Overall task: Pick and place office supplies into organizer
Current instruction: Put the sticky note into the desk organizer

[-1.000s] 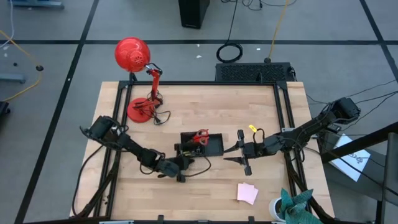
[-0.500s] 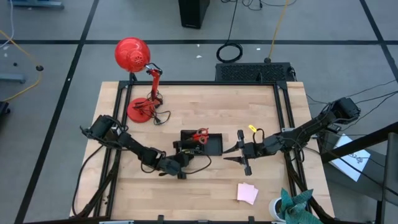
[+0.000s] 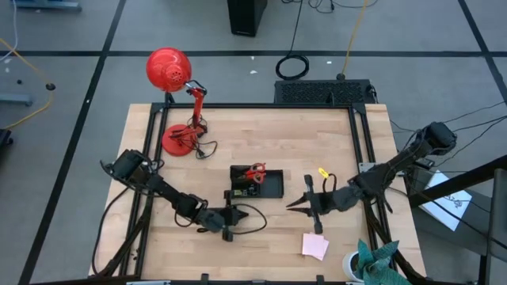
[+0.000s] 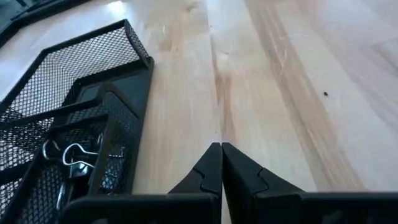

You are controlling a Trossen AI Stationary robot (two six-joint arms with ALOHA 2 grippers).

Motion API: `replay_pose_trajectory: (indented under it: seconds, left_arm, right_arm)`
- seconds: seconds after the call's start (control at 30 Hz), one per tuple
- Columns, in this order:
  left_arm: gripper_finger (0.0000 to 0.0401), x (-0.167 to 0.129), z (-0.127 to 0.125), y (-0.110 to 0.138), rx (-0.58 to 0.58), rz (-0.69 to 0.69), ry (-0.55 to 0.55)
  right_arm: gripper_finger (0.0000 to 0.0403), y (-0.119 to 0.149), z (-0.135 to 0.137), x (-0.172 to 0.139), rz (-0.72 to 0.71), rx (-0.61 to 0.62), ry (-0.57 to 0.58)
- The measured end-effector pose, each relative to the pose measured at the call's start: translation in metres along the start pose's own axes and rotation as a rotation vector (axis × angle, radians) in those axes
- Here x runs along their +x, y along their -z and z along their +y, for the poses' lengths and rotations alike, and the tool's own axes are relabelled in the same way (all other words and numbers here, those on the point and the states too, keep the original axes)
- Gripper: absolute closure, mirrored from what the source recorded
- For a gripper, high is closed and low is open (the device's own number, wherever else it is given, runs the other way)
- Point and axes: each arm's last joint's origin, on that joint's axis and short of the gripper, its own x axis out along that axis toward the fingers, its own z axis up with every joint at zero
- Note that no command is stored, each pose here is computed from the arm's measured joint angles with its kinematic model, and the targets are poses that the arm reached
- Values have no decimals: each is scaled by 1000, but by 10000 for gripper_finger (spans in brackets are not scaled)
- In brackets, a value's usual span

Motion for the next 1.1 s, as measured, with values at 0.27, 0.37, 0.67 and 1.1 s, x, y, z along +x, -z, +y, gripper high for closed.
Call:
replay_pose_trajectory:
  seconds: [0.27, 0.37, 0.67, 1.1]
  left_arm:
    - [394, -1, 0, 1, 6, 5, -27]
    - [398, -1, 0, 2, 5, 18, -27]
    - [376, 0, 1, 4, -27, 37, -33]
    - [384, 2, 6, -5, 101, -35, -45]
  right_arm:
    - [400, -3, 32, -15, 52, 42, -31]
    - [400, 2, 48, -21, 57, 1, -38]
    - [402, 13, 69, -25, 83, -107, -55]
    - [402, -3, 88, -18, 719, -5, -192]
